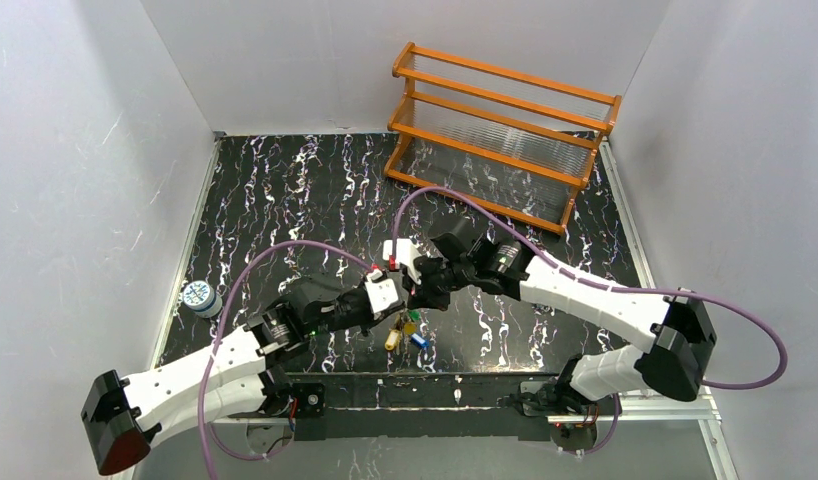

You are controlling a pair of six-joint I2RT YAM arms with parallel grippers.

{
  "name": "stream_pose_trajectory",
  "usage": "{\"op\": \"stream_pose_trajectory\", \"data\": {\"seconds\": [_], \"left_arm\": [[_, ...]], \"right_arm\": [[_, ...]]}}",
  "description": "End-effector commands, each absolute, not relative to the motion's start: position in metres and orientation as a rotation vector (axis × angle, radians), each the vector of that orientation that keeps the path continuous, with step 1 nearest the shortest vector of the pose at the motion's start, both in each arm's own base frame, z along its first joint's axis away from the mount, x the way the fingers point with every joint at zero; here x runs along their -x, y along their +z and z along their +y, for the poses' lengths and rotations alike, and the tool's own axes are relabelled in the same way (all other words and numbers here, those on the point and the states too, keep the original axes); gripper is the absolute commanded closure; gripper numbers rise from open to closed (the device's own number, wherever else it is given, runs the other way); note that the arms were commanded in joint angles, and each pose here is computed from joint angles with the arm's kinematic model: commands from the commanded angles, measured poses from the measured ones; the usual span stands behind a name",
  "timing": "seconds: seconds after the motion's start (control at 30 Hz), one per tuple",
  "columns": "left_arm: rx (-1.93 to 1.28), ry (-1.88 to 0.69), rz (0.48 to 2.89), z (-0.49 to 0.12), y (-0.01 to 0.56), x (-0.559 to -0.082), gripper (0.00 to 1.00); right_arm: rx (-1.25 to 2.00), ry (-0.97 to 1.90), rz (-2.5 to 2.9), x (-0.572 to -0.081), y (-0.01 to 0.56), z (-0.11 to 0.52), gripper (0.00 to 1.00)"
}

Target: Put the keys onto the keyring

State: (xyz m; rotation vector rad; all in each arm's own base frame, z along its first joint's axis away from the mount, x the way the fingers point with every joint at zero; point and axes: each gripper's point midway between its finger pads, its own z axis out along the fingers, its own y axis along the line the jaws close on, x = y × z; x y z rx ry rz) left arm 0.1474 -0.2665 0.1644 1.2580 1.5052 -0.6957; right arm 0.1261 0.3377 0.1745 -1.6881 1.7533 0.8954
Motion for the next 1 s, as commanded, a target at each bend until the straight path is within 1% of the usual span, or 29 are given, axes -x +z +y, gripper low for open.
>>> {"op": "stream_pose_trajectory", "data": {"seconds": [0.0,0.07,0.1,0.13,0.37,0.53,0.67,0.97], "left_arm": [[-1.234,-0.723,1.536,-0.265,0.153,-0.144,1.0],[-1.177,-0.738,1.518,-0.264,0.157,-0.145,1.0],[-1.141,-0.739,1.506,-0.263,0.16,-0.147,1.0],[-1.106,-0.747,1.491,-0.262,0.163,-0.147,1.0],[-0.901,-0.841,1.343,-0.255,0.185,-0.144,1.0],[-0.821,-0.894,1.23,-0.25,0.203,-0.139,1.0],[-0.802,-0.897,1.195,-0.248,0.21,-0.138,1.0],[-0.812,-0.906,1.201,-0.251,0.208,-0.137,1.0]], "right_arm": [[1.636,0.945,1.57,-0.123,0.203,0.352,0.86],[1.597,0.926,1.561,-0.127,0.206,0.351,0.74],[1.575,0.919,1.555,-0.129,0.207,0.349,0.7],[1.553,0.914,1.542,-0.13,0.208,0.348,0.68],[1.465,0.957,1.508,-0.132,0.205,0.34,0.66],[1.478,1.054,1.431,-0.12,0.21,0.339,0.64],[1.504,1.116,1.395,-0.108,0.207,0.338,0.63],[1.512,1.177,1.408,-0.106,0.195,0.346,0.63]]}}
